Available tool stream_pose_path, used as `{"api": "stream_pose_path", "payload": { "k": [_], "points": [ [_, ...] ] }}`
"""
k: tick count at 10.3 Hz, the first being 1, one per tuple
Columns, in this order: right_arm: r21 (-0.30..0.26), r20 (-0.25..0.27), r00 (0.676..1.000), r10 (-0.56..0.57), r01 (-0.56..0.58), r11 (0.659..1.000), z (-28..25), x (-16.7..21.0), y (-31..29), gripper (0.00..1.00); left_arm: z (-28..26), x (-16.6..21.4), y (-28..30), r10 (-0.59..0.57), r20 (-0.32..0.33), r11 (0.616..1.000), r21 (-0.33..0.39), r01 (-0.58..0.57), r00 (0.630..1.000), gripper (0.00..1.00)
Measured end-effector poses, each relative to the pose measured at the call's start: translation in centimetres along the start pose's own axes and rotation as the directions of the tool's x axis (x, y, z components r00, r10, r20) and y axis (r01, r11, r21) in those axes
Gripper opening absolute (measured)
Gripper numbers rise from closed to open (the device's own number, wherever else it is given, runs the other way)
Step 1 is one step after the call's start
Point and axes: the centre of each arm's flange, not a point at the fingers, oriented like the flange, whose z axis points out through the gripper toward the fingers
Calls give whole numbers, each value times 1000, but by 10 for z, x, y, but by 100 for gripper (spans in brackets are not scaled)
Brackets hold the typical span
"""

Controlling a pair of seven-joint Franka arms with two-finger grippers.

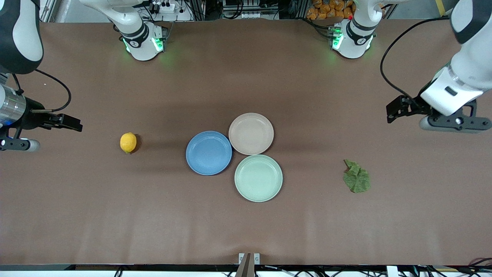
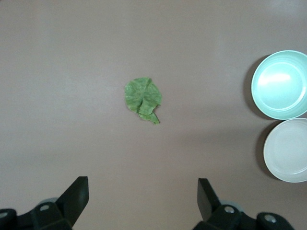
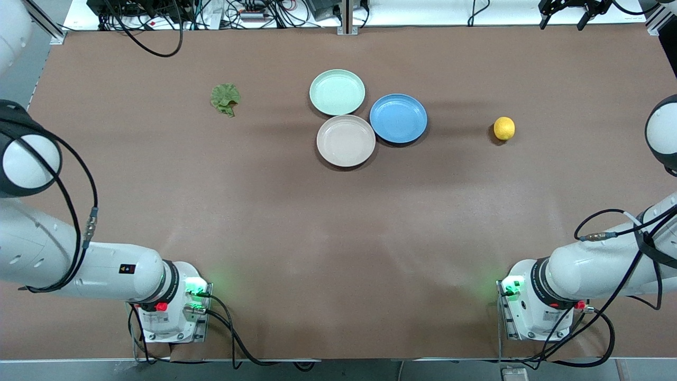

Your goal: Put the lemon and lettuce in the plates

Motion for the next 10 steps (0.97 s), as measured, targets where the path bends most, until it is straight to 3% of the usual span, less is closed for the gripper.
{"api": "stream_pose_path", "payload": {
  "k": [10],
  "points": [
    [12, -88, 996, 18, -17, 1000, -85, -41, 15, 100, -19, -12, -6, -10, 19, 1000, 6, 10, 1000, 100]
  ]
}}
